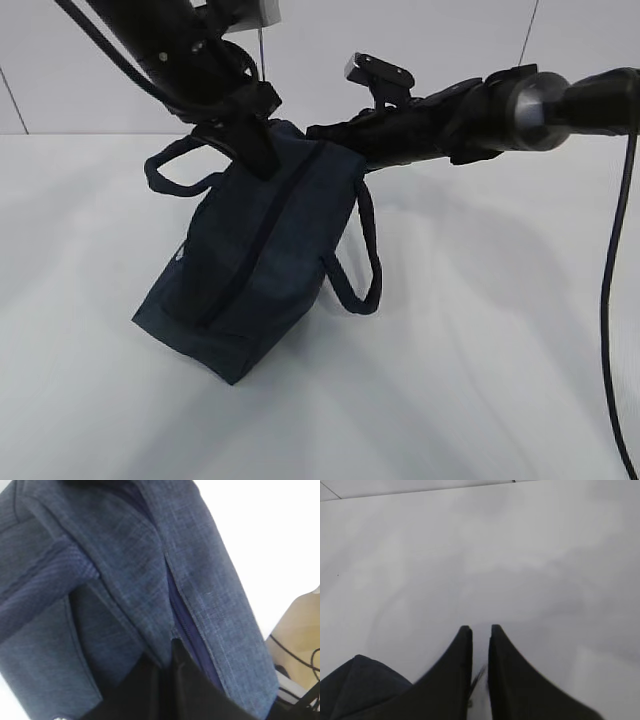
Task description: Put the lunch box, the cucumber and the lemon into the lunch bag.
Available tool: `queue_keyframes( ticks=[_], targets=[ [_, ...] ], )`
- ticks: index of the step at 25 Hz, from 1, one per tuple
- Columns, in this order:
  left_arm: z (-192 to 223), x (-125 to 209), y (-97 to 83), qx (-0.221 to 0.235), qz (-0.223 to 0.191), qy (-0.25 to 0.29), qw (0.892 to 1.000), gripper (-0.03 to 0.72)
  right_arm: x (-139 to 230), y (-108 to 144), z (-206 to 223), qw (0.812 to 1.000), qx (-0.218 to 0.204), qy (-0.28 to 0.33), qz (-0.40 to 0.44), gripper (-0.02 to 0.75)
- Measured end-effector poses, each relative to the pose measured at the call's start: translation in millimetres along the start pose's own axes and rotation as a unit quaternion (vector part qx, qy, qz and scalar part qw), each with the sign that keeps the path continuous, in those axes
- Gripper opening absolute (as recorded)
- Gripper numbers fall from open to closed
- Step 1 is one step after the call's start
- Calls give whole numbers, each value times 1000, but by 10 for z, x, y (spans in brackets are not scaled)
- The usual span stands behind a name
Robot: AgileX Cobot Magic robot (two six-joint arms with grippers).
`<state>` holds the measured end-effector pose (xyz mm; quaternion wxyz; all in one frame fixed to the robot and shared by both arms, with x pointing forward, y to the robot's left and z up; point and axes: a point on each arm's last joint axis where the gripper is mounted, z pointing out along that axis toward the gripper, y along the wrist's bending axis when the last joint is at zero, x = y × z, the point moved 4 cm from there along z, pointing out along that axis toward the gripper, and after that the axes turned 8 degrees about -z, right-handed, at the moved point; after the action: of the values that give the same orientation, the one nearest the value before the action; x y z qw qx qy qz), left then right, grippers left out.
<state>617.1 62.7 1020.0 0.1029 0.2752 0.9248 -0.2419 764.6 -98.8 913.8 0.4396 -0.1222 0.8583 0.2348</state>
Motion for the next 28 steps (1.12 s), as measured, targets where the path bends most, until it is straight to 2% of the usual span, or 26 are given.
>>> queue_keyframes(
  ticks=[5,14,16,19,22,24,26,28],
  targets=[
    [0,15,47,-19,8,6,1000,-10,-102,39,-69,1000,-2,-11,-17,141],
    [25,39,188,-38,6,18,999,-1,-487,258,-387,994,-26,-49,-92,152],
    [25,41,215,-39,4,19,999,22,-577,308,-470,991,-29,-60,-115,151],
    [16,42,254,-41,0,18,999,101,-660,349,-548,983,-28,-71,-168,152],
    [1,43,291,-44,-3,17,999,188,-699,377,-589,967,-25,-77,-243,152],
    [1,43,291,-44,-3,17,999,216,-696,381,-589,947,-22,-78,-310,152],
    [1,43,291,-44,-3,17,999,227,-693,388,-589,921,-19,-80,-380,152],
    [1,43,291,-44,-3,17,999,231,-693,387,-589,887,-12,-81,-454,152]
  ],
)
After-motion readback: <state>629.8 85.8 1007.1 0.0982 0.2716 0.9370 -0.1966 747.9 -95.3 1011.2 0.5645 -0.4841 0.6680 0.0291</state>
